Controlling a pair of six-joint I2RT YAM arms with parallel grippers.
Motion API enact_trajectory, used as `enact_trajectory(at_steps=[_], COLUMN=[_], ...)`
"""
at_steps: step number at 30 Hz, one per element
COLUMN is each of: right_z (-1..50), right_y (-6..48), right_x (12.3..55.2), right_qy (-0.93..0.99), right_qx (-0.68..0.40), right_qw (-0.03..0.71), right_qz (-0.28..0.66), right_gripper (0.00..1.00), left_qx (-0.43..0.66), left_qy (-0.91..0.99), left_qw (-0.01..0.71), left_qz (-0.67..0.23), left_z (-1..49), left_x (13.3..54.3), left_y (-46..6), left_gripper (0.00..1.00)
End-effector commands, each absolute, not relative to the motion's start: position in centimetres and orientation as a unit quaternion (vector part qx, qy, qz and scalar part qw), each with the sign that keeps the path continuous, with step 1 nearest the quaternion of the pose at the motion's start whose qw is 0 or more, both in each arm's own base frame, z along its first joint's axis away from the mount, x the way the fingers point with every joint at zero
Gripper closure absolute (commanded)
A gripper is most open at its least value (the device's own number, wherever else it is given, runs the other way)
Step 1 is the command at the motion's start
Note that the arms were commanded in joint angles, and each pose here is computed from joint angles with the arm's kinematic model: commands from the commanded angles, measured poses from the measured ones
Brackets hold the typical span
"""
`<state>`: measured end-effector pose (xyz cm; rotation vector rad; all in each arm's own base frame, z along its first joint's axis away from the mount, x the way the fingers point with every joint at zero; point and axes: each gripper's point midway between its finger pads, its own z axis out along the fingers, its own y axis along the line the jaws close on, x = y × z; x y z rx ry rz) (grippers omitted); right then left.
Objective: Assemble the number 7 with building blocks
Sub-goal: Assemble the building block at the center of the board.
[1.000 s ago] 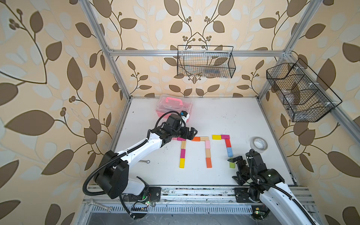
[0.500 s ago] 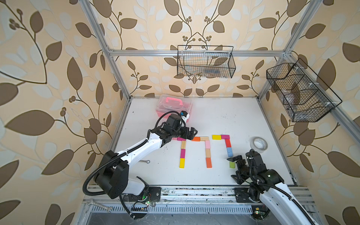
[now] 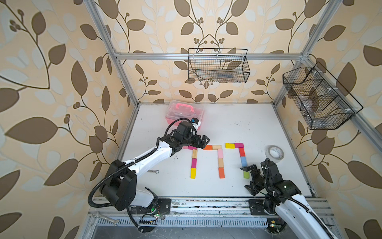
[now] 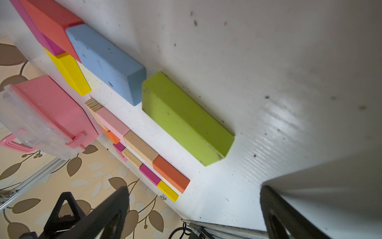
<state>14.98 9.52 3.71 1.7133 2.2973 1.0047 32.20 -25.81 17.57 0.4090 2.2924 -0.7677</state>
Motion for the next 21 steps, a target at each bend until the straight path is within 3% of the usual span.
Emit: enact_trajectory(at_steps=[1, 21], right_z=[0.6, 0.8], right_y=[7.9, 6.0], right_x=[13.3, 14.5], right_qy=[0.734, 0.746], right_qx=[0.618, 0.61], right_qw=[0.033, 0.028], right_qz=[0.279, 0.267], right_gripper=[0.0, 0.0], left_qx=[0.163, 0.163], left_qy=[0.868, 0.87], left_qw=[0.35, 0.347], left_qz=[-0.312, -0.31], left_z=[18.8, 18.7], left_x=[32.5, 32.5], left_y=[-26.6, -26.6], left_gripper=[0.01, 0.01])
